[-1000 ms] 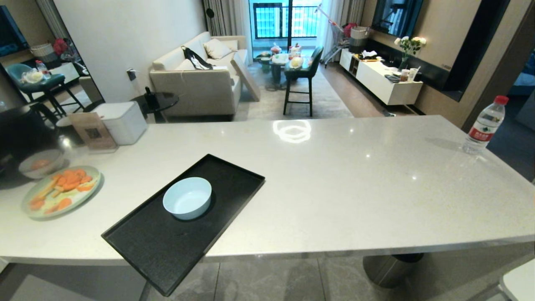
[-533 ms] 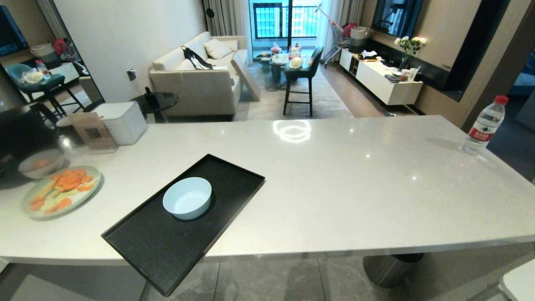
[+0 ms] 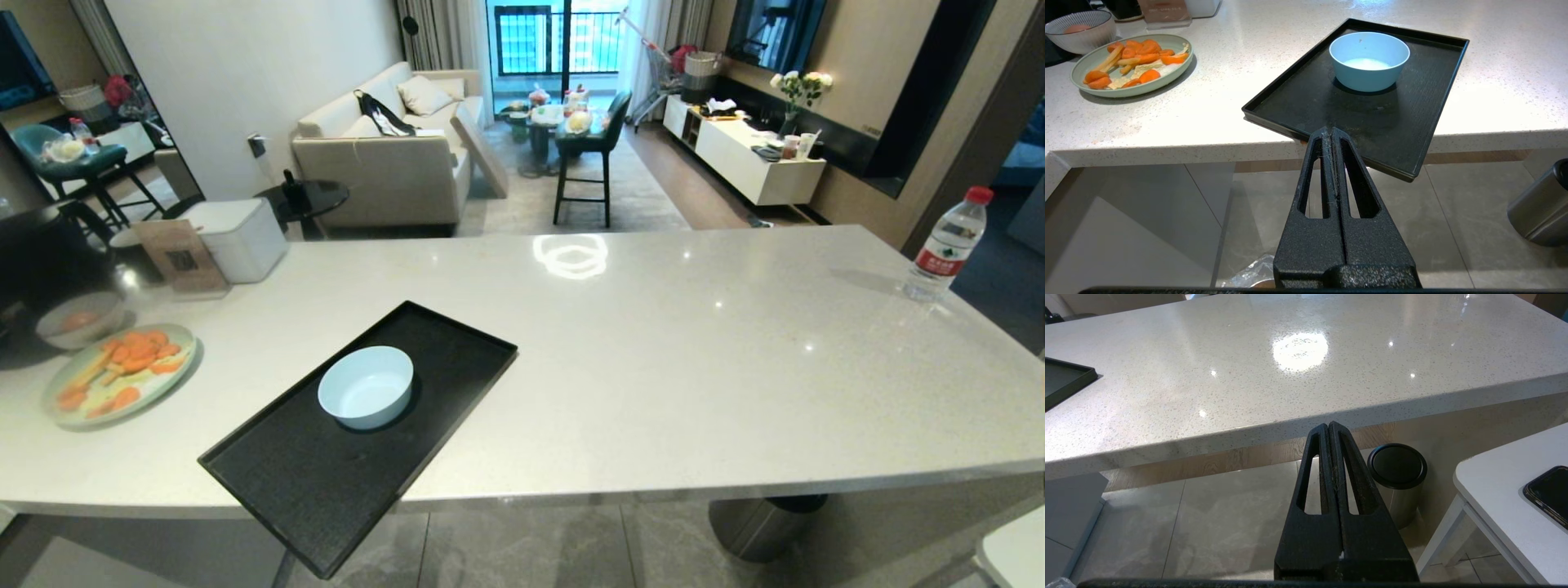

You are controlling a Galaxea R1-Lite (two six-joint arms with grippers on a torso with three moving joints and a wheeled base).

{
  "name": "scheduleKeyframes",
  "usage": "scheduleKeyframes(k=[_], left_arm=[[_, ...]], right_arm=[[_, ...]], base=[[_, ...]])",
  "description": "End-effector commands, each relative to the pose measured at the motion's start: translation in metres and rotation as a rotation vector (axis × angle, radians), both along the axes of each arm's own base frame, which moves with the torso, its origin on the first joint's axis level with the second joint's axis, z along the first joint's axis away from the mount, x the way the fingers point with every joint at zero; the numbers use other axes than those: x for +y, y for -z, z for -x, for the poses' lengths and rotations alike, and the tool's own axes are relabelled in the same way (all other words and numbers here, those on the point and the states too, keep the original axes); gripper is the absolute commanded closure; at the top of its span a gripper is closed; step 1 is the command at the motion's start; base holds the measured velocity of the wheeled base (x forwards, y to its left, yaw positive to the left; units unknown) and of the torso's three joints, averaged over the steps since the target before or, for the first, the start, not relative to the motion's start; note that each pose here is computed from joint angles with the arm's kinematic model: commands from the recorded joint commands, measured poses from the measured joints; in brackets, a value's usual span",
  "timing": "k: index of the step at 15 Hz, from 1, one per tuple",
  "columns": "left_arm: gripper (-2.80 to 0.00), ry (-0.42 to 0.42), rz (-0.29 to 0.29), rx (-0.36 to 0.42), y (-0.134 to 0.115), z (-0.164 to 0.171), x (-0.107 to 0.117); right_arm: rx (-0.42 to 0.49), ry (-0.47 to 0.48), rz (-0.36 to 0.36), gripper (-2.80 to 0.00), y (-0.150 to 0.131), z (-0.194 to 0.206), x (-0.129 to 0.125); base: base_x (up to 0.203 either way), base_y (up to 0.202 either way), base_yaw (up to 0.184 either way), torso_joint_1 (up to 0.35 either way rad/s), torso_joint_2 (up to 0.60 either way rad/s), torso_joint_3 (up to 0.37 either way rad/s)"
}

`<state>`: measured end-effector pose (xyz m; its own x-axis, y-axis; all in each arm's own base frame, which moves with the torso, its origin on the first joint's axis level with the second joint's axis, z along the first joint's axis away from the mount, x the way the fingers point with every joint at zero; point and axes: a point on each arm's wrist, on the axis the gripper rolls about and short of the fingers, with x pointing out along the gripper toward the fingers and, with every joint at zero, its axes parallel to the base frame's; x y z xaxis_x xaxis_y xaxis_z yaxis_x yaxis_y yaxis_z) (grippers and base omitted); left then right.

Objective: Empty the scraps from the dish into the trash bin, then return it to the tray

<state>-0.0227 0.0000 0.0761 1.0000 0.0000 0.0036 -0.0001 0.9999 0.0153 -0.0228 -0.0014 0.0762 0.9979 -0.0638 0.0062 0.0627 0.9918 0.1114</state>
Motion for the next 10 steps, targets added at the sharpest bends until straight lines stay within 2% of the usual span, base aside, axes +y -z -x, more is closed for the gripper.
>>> scheduleKeyframes(k=[1, 10], left_arm=[[0.0, -0.001, 0.0, -0.001, -0.0001, 0.0, 0.0], [0.0, 0.0, 0.0, -0.001, -0.0001, 0.0, 0.0]], right_arm=[[-0.001, 0.001, -0.001, 0.0, -0.0001, 0.0, 0.0], [-0.002, 0.001, -0.002, 0.0, -0.0001, 0.0, 0.0]], base=[[0.0, 0.0, 0.0, 0.0, 0.0, 0.0], [0.0, 0.0, 0.0, 0.0, 0.0, 0.0]])
